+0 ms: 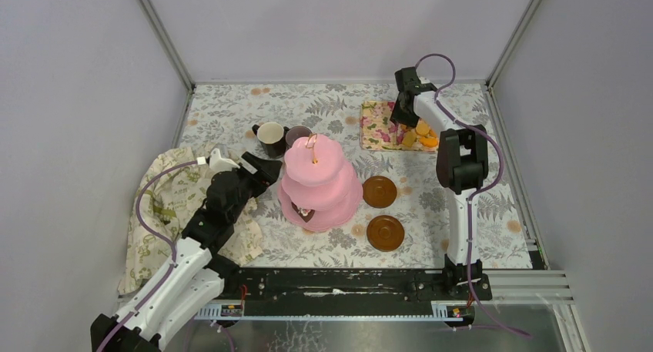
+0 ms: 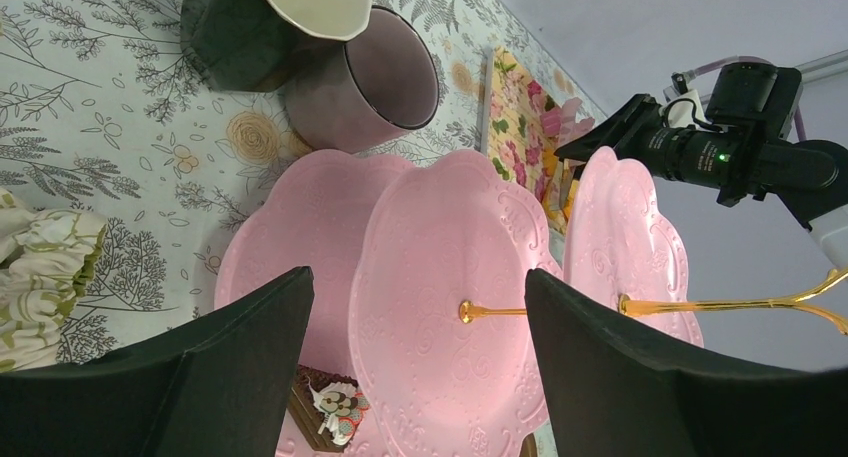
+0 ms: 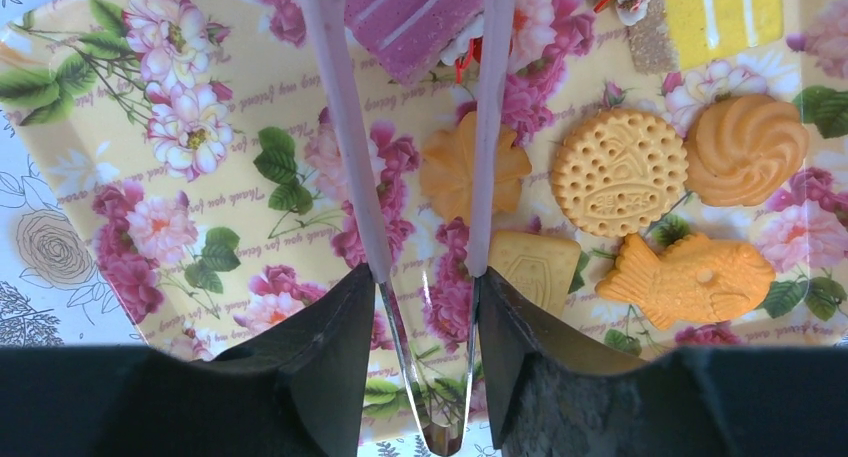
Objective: Serve the afternoon tea
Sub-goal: Place the clamp on the tray.
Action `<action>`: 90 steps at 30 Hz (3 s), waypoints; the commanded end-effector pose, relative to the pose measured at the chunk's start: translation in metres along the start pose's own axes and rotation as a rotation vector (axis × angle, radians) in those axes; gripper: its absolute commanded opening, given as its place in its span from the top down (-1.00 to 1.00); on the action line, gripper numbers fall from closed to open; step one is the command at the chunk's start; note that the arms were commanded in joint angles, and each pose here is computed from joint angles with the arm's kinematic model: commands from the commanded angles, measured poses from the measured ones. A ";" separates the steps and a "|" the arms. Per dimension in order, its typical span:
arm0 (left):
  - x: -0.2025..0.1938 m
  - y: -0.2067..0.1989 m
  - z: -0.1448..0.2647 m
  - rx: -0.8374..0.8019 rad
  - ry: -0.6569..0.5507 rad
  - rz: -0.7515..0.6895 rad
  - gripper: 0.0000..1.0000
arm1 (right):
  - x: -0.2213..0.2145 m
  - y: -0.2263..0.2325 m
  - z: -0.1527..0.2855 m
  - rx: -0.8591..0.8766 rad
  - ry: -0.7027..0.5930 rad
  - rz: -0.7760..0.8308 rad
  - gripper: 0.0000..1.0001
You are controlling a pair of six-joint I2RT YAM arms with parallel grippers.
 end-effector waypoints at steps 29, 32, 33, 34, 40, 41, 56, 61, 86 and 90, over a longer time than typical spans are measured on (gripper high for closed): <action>0.022 -0.014 0.003 -0.039 -0.075 -0.004 -0.71 | 0.005 0.004 -0.006 -0.012 0.037 -0.029 -0.15; 0.021 -0.013 0.002 -0.036 -0.071 -0.005 -0.71 | 0.005 0.004 -0.007 -0.013 0.044 -0.028 -0.11; 0.020 -0.014 0.002 -0.037 -0.069 -0.006 -0.71 | 0.003 0.003 -0.008 -0.013 0.050 -0.027 -0.10; 0.019 -0.013 0.002 -0.036 -0.068 -0.005 -0.71 | 0.002 0.004 -0.009 -0.012 0.055 -0.029 -0.09; 0.016 -0.011 0.001 -0.033 -0.060 -0.006 -0.71 | -0.003 0.000 -0.014 -0.021 0.078 -0.035 -0.07; 0.016 -0.011 0.001 -0.034 -0.060 -0.006 -0.72 | -0.004 -0.001 -0.016 -0.024 0.086 -0.036 -0.07; 0.019 -0.012 0.004 -0.038 -0.065 -0.003 -0.72 | 0.003 0.006 -0.001 0.030 0.071 -0.058 0.45; 0.021 -0.014 0.006 -0.040 -0.071 -0.002 -0.72 | 0.008 0.008 0.007 0.045 0.054 -0.051 0.52; 0.028 -0.015 0.007 -0.030 -0.090 0.001 -0.72 | 0.028 0.009 0.039 0.101 -0.022 0.030 0.79; 0.029 -0.015 0.007 -0.030 -0.094 0.000 -0.72 | 0.025 0.007 0.041 0.105 -0.009 0.031 0.67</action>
Point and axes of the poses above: each gripper's point midway between its finger pads, its own z axis back along the fingers, its own y axis along the line the jaws close on, x = y × z, the point moved 1 cm from there along z, back along the fingers, and after that the axes turned 11 degrees about -z, right-handed, at the moved point
